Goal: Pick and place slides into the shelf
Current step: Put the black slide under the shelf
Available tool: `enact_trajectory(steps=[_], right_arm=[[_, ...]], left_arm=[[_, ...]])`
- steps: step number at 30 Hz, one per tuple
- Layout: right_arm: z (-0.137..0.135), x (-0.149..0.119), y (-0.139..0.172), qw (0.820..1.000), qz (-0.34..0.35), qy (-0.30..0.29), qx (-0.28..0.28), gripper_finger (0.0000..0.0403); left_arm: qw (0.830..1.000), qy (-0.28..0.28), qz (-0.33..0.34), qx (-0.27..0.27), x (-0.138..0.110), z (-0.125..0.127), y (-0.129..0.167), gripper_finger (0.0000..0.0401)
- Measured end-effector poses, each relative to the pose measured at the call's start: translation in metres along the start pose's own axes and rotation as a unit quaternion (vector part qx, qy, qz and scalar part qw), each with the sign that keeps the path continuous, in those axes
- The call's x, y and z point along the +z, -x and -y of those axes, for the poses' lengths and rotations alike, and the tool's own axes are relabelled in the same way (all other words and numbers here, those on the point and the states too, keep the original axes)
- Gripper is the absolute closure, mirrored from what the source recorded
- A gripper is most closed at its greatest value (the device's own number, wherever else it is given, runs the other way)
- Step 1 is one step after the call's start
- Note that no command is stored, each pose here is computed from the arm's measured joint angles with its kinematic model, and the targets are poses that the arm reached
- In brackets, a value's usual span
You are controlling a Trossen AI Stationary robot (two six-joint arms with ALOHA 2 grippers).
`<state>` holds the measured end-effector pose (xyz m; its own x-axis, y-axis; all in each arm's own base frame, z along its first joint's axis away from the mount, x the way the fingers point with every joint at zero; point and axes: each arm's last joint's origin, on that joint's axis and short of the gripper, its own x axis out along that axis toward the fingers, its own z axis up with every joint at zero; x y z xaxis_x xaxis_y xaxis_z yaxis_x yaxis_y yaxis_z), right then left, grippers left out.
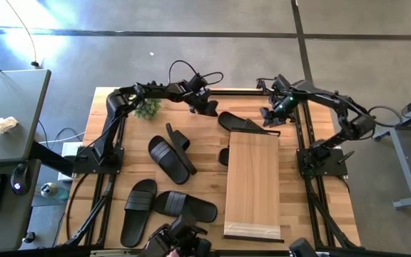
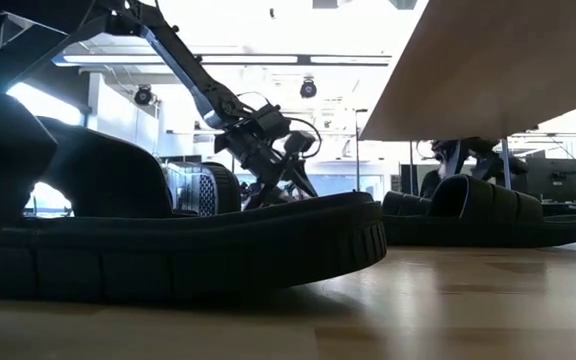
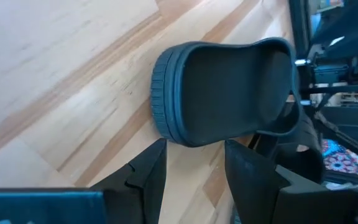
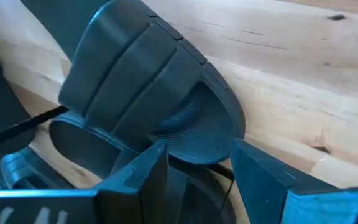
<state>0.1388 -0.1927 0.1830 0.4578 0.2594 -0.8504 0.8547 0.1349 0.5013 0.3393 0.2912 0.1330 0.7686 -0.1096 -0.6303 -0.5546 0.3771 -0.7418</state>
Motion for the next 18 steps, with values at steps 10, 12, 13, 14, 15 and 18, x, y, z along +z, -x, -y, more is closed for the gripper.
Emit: enact_trajectory(steps=[10, 12, 13, 14, 15, 18], right_arm=[[0.004, 0.015, -0.019, 0.999, -0.021, -0.008, 0.024, 0.0238], [0.006, 0.017, -0.024, 0.999, -0.034, -0.011, 0.026, 0.0238], [0.007, 0.018, -0.026, 0.999, -0.038, -0.011, 0.03, 0.0238], [0.007, 0.019, -0.027, 0.999, -0.04, -0.012, 0.032, 0.0238], [0.008, 0.02, -0.029, 0.998, -0.043, -0.013, 0.033, 0.0238], [0.009, 0.021, -0.031, 0.998, -0.045, -0.008, 0.036, 0.0238]], left_arm=[[1.0, 0.001, -0.005, -0.011, 0.001, -0.001, 0.001, 0.0256], [1.0, 0.001, -0.005, -0.011, 0.001, -0.001, 0.001, 0.0256], [1.0, 0.001, -0.005, -0.011, 0.001, -0.001, 0.001, 0.0256], [1.0, 0.001, -0.005, -0.011, 0.001, -0.001, 0.001, 0.0256], [1.0, 0.001, -0.005, -0.011, 0.001, -0.001, 0.001, 0.0256], [1.0, 0.001, -0.005, -0.011, 0.001, -0.001, 0.001, 0.0256]])
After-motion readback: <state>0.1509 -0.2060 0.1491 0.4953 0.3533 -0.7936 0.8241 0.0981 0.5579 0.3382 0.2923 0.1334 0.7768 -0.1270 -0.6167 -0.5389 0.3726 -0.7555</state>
